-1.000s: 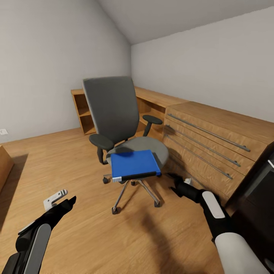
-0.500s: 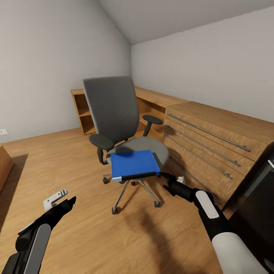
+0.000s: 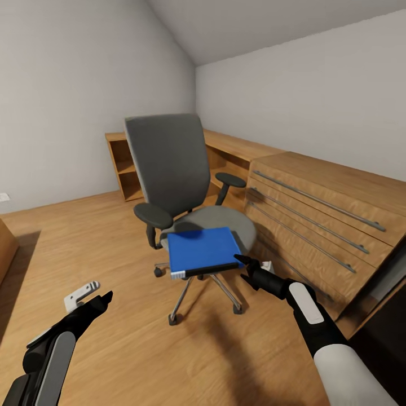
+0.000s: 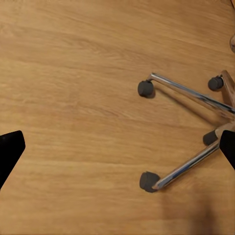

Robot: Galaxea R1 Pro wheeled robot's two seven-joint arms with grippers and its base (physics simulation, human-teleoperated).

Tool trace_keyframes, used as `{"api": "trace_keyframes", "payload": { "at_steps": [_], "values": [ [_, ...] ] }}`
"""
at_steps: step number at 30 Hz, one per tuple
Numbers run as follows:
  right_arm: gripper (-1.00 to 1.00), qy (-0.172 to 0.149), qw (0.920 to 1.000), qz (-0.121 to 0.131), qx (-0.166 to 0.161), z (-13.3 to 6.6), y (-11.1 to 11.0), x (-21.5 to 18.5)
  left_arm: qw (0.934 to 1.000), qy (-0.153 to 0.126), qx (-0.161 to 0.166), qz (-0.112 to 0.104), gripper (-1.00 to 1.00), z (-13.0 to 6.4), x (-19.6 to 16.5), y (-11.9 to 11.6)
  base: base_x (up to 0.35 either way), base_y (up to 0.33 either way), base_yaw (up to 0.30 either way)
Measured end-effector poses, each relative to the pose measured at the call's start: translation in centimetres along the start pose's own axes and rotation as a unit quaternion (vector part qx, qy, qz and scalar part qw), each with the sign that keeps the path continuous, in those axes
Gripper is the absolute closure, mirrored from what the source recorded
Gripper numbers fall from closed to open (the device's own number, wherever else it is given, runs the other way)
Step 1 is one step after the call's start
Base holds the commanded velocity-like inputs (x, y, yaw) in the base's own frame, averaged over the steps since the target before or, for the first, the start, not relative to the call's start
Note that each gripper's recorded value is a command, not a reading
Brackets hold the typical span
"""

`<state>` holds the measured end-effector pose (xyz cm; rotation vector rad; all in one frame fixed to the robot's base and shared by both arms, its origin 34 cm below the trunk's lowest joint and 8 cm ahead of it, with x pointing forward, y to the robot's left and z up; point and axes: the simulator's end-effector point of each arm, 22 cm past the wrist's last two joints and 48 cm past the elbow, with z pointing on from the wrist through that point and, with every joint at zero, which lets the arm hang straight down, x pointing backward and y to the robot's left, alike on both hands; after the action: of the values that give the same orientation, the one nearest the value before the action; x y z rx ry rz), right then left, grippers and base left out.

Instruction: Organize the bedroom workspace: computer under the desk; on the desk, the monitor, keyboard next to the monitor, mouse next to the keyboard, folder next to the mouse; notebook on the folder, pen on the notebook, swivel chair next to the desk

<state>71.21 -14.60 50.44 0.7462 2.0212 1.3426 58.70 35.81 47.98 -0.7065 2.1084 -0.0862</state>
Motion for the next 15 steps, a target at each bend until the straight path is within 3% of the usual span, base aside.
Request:
{"api": "trace_keyframes", "payload": {
  "at_steps": [15],
  "values": [
    [-1.00, -0.001, 1.0000, 0.000, 0.000, -0.01, 0.00, -0.07, 1.0000, 0.000, 0.000, 0.000, -1.00, 0.01, 0.03, 0.01, 0.034, 0.014, 0.000]
  ]
}}
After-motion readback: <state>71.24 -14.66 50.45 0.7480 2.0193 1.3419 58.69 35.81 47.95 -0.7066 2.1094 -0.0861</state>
